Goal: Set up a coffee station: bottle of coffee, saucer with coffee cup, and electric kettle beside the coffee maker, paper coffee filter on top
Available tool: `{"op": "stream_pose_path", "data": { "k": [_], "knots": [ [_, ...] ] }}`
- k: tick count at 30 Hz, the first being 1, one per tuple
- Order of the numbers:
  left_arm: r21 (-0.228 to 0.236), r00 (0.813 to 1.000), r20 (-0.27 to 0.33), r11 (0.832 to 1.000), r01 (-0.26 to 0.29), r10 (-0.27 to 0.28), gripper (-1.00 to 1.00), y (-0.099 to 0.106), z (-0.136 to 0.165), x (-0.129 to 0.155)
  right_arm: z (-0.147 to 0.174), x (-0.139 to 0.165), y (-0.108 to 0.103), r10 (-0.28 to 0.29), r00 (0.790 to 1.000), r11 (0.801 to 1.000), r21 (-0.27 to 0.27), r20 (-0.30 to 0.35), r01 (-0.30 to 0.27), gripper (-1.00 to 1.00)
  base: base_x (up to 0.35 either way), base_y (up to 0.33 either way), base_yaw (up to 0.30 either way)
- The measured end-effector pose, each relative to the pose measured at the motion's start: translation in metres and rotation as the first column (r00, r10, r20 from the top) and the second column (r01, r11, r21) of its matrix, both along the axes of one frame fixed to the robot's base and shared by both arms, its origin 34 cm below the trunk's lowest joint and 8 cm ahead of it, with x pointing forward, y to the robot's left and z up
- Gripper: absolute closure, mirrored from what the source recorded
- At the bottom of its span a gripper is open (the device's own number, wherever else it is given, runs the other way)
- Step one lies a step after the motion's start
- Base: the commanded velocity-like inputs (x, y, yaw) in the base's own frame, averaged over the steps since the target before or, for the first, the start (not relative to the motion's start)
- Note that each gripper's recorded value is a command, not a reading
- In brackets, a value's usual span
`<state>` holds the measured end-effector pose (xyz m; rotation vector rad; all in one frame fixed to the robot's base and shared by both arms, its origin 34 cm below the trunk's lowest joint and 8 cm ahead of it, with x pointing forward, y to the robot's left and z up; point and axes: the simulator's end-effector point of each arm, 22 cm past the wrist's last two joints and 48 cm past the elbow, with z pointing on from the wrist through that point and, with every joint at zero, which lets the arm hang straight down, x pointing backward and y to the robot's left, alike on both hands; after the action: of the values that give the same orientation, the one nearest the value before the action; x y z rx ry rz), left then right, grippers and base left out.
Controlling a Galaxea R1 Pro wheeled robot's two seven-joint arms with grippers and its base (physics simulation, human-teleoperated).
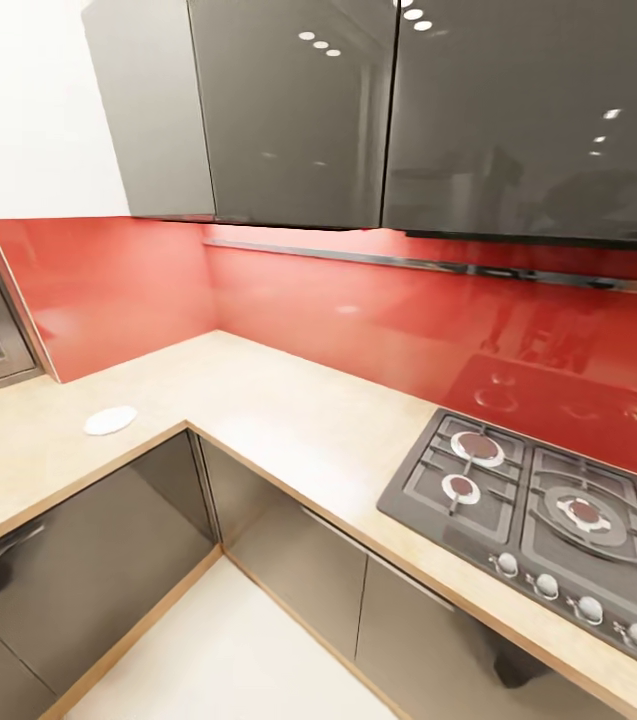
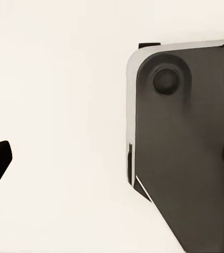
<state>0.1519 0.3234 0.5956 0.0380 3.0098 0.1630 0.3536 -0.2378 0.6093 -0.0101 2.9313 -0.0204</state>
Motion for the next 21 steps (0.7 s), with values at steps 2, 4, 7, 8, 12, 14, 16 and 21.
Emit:
{"op": "stream_pose_path", "data": {
  "k": [2,4,7,8,12,14,16,21],
  "knots": [
    [-0.003,1.0,0.0,1.0,0.0,0.0,-1.0,-0.002,-0.0002,0.0,0.0,0.0,0.0,0.0,1.0,1.0,0.0,0.0,0.0,-1.0,0.0,0.0,0.279],
    [-0.004,1.0,0.0,1.0,-0.002,0.002,-1.0,-0.0031,-0.0003,-0.0002,0.0,0.0,0.0,0.0,1.0,1.0,0.0,0.0,0.0,-1.0,0.0,0.0,0.279],
    [-0.005,1.0,-0.001,1.0,-0.002,0.002,-1.0,-0.0037,-0.0003,-0.0003,0.0,0.0,0.0,0.0,1.0,1.0,0.0,0.0,0.0,-1.0,0.029,0.0,0.279],
    [-0.005,1.0,-0.001,1.0,-0.002,0.002,-1.0,-0.0039,-0.0003,-0.0003,0.0,0.0,0.0,0.0,1.0,1.0,0.0,0.0,0.0,-1.0,0.097,-0.015,0.279],
    [-0.005,1.0,0.0,1.0,-0.002,0.002,-1.0,-0.0032,-0.0002,-0.0002,0.0002,-0.0001,0.0,0.0,1.0,1.0,0.0,0.0,0.0,-1.0,0.164,-0.091,0.279],
    [-0.005,1.0,0.001,1.0,-0.002,0.002,-1.0,-0.0031,-0.0002,-0.0002,0.0002,-0.0001,0.0,0.0,1.0,1.0,0.0,0.0,0.0,-1.0,0.187,-0.115,0.279],
    [-0.005,1.0,0.001,1.0,-0.004,0.004,-1.0,-0.003,-0.0002,-0.0001,0.0001,-0.0001,0.0,0.0,1.0,1.0,0.0,0.0,0.0,-1.0,0.108,-0.061,0.279],
    [-0.004,1.0,0.001,1.0,-0.007,0.007,-1.0,-0.0026,-0.0002,0.0,0.0,0.0,0.0001,0.0,1.0,1.0,0.0,0.0,0.0,-1.0,0.029,-0.016,0.279]
  ]
}}
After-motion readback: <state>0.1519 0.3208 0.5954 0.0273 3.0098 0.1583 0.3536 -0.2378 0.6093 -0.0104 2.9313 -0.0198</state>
